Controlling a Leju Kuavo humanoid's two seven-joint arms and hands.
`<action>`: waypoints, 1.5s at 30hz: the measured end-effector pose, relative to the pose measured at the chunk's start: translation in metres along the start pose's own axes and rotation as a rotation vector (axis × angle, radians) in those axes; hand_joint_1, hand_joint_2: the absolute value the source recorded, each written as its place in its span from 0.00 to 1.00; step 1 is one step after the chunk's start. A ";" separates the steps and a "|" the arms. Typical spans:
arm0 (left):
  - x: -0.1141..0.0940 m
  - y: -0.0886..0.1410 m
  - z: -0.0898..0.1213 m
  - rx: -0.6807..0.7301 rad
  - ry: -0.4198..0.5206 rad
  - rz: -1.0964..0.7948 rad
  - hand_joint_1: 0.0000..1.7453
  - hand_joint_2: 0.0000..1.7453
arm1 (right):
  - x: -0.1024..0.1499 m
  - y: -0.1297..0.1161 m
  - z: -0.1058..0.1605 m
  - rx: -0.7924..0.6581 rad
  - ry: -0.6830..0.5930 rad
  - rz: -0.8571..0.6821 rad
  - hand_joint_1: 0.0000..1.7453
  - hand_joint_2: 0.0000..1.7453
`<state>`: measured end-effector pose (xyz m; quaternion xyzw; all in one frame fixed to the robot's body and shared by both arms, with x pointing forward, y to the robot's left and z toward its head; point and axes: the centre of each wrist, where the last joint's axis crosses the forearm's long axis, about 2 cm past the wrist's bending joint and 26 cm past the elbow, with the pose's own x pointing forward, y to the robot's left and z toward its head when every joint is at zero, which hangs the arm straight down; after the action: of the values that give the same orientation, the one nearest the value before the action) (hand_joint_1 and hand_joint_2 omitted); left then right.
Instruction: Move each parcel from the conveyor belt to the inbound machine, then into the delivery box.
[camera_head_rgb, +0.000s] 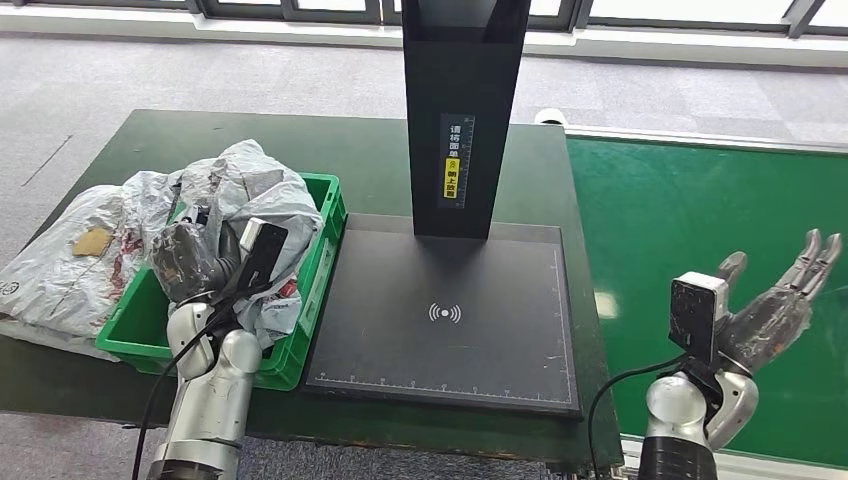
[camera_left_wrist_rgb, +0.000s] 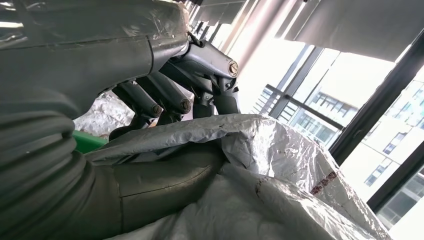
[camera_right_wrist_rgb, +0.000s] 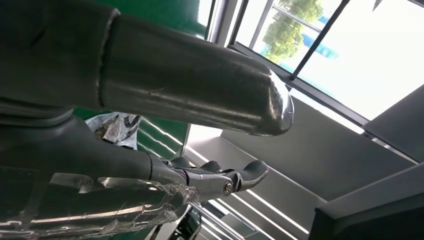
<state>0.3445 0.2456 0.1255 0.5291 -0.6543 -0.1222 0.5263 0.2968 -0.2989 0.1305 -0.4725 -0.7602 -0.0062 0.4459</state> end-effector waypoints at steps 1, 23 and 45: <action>-0.001 -0.001 0.001 -0.009 0.007 -0.002 1.00 1.00 | 0.000 0.000 0.000 0.001 0.000 -0.001 0.00 0.00; -0.026 0.021 -0.004 0.099 0.088 -0.030 0.00 0.00 | -0.001 0.006 0.000 0.040 0.033 -0.029 0.00 0.00; -0.084 0.103 -0.010 0.722 0.077 0.307 0.00 0.00 | -0.012 0.018 0.010 0.050 0.069 0.017 0.00 0.00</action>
<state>0.2850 0.3613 0.1567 0.5803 -0.7066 0.2160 0.3426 0.3053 -0.2930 0.1088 -0.4673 -0.7401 0.0003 0.4837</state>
